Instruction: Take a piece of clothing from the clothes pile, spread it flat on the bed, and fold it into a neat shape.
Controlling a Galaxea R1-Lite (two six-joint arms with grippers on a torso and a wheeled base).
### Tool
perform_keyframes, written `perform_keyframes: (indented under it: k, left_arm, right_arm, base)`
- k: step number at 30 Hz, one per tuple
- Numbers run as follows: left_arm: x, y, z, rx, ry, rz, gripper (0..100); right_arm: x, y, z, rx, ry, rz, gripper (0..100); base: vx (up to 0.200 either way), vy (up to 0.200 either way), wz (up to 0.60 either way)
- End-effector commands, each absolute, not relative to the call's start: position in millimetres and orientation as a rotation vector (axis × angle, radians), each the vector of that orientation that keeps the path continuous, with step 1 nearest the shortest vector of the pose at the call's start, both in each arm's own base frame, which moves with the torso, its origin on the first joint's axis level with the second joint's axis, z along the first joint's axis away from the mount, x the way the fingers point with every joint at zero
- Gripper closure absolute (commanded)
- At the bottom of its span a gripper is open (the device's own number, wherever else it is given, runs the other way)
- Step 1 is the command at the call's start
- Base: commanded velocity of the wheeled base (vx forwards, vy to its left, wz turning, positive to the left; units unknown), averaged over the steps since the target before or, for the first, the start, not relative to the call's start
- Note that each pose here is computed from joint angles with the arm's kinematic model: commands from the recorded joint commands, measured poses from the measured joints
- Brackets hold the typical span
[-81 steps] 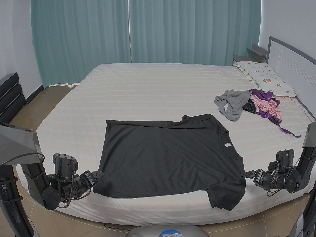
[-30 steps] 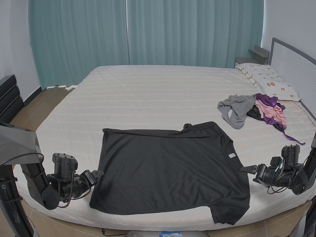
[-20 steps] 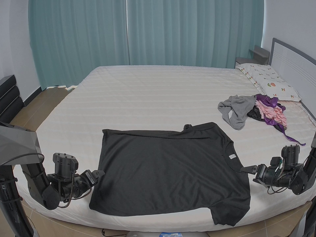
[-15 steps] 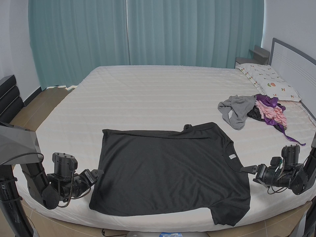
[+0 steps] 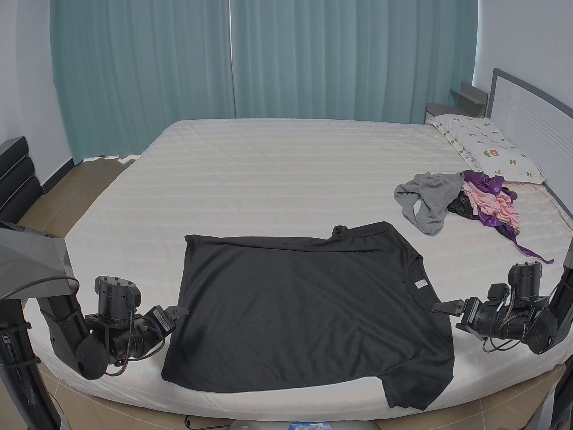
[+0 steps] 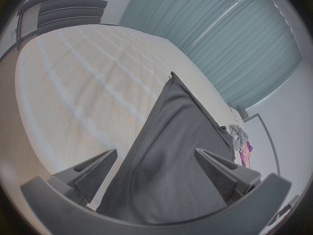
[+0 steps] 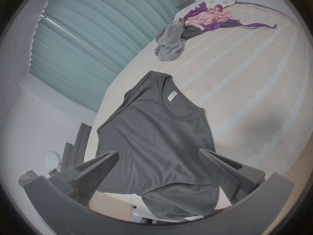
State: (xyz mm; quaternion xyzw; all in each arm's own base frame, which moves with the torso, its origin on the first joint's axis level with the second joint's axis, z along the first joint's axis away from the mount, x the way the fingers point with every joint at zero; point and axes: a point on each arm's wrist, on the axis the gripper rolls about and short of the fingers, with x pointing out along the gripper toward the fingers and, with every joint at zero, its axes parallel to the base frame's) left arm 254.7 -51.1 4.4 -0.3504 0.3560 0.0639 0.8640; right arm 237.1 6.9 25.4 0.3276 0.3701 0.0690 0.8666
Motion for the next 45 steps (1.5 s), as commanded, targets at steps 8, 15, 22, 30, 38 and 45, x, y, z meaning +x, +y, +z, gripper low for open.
perform_keyframes:
  k: [8, 15, 22, 30, 38, 45]
  left_arm:
    - [255.0, -52.1, 5.2, -0.737, 0.744, 0.13, 0]
    - [259.9, -53.1, 8.6, -0.772, 0.721, 0.13, 0]
    - [278.0, -55.5, 15.6, -0.807, 0.66, 0.112, 0]
    - [327.9, -61.9, 19.0, -0.818, 0.6, 0.092, 0]
    - [334.2, -60.6, 18.6, -0.828, 0.6, 0.067, 0]
    - [339.5, -61.8, 17.1, -0.819, 0.599, 0.051, 0]
  right_arm:
    - [272.7, 43.4, 37.8, 0.724, 0.704, 0.163, 0]
    - [329.2, 63.6, 34.0, 0.762, 0.705, 0.13, 0]
    - [366.9, 71.9, 31.1, 0.816, 0.734, 0.094, 0]
    - [397.5, 77.4, 38.2, 0.82, 0.748, 0.086, 0]
    - [396.8, 77.3, 34.2, 0.819, 0.755, 0.08, 0]
    - [396.2, 75.8, 32.6, 0.811, 0.757, 0.073, 0]
  base:
    - [0.0, 0.0, 0.0]
    - [0.0, 0.0, 0.0]
    - [0.0, 0.0, 0.0]
    - [0.0, 0.0, 0.0]
    - [0.125, 0.0, 0.0]
    - [0.029, 0.0, 0.0]
